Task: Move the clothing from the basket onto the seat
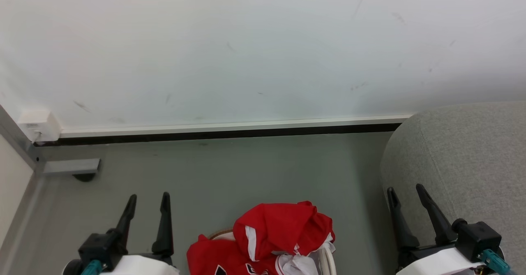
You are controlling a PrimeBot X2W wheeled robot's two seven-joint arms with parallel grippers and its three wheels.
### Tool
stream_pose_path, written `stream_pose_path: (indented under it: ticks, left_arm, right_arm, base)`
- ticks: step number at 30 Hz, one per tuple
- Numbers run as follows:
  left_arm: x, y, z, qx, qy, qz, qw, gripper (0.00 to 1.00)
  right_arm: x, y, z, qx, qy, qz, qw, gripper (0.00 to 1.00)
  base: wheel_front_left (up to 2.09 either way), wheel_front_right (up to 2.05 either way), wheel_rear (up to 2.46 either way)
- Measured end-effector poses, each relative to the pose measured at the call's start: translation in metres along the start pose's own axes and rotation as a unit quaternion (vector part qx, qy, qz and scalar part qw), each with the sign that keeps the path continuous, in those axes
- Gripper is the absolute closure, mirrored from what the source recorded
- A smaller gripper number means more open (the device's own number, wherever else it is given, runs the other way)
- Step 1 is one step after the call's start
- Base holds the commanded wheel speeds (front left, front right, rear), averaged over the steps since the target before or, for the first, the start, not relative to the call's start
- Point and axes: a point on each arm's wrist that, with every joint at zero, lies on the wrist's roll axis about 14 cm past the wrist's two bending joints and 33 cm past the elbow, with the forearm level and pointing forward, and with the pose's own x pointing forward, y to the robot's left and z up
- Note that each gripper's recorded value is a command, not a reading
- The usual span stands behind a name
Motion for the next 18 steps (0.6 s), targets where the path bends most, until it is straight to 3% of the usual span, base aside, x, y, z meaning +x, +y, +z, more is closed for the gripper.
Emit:
stream_pose_path:
  ticks: [18]
  left_arm:
    - [0.0015,-0.0073,0.0029,0.063,-0.016,-0.018,0.998,0.0]
  right_arm:
    - [0.0011,0.0086,-0.0011,-0.05,-0.006,0.019,0.999,0.0]
  base:
    - [0.0,0.0,0.0]
